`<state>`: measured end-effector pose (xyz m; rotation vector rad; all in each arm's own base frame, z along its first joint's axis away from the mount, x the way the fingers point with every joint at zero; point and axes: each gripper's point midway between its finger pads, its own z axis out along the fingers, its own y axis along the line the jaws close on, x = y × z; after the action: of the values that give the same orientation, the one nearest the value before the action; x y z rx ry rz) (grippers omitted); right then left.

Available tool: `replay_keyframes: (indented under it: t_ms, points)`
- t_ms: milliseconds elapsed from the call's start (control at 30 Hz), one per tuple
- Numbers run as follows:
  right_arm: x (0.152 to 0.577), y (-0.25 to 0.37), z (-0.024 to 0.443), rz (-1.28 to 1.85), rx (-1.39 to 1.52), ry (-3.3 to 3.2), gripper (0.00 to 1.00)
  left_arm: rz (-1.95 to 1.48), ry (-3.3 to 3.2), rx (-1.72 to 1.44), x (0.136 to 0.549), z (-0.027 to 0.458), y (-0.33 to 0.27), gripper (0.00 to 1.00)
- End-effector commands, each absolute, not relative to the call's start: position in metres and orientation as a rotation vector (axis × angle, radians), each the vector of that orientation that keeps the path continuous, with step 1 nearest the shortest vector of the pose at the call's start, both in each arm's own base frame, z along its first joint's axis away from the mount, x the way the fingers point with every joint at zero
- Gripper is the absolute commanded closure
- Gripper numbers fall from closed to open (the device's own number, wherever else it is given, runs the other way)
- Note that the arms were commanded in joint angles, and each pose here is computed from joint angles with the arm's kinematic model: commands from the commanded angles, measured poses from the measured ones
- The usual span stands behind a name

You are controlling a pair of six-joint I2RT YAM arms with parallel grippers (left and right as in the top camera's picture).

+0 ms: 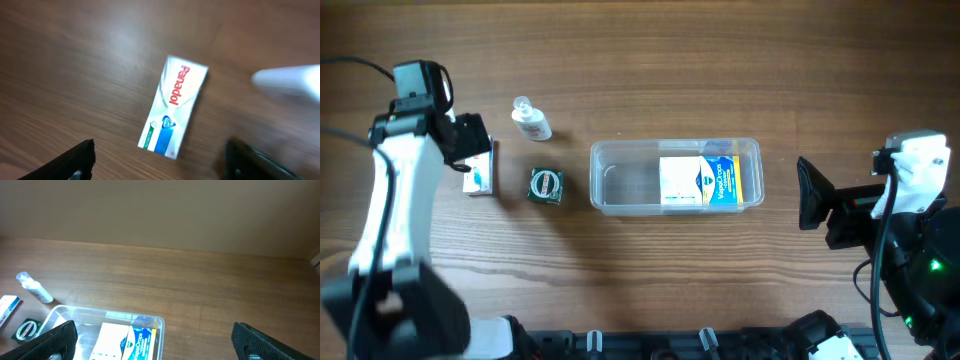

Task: Pack container
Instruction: 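Lower the left gripper and grasp the Panadol box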

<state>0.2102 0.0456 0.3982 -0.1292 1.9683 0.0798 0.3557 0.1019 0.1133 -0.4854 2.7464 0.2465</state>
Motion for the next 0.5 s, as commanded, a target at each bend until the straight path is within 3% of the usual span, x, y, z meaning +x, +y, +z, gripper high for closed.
replay_keyframes:
  t_ms: [0, 467]
  points:
    - [0.211, 0.047, 0.398, 0.075, -0.154, 1.97, 0.0, 0.147, 2.863, -0.347, 0.364, 0.071, 0.095, 0.19]
    - [0.211, 0.047, 0.398, 0.075, -0.154, 1.97, 0.0, 0.139, 2.962, -0.29, 0.374, 0.007, 0.097, 0.17]
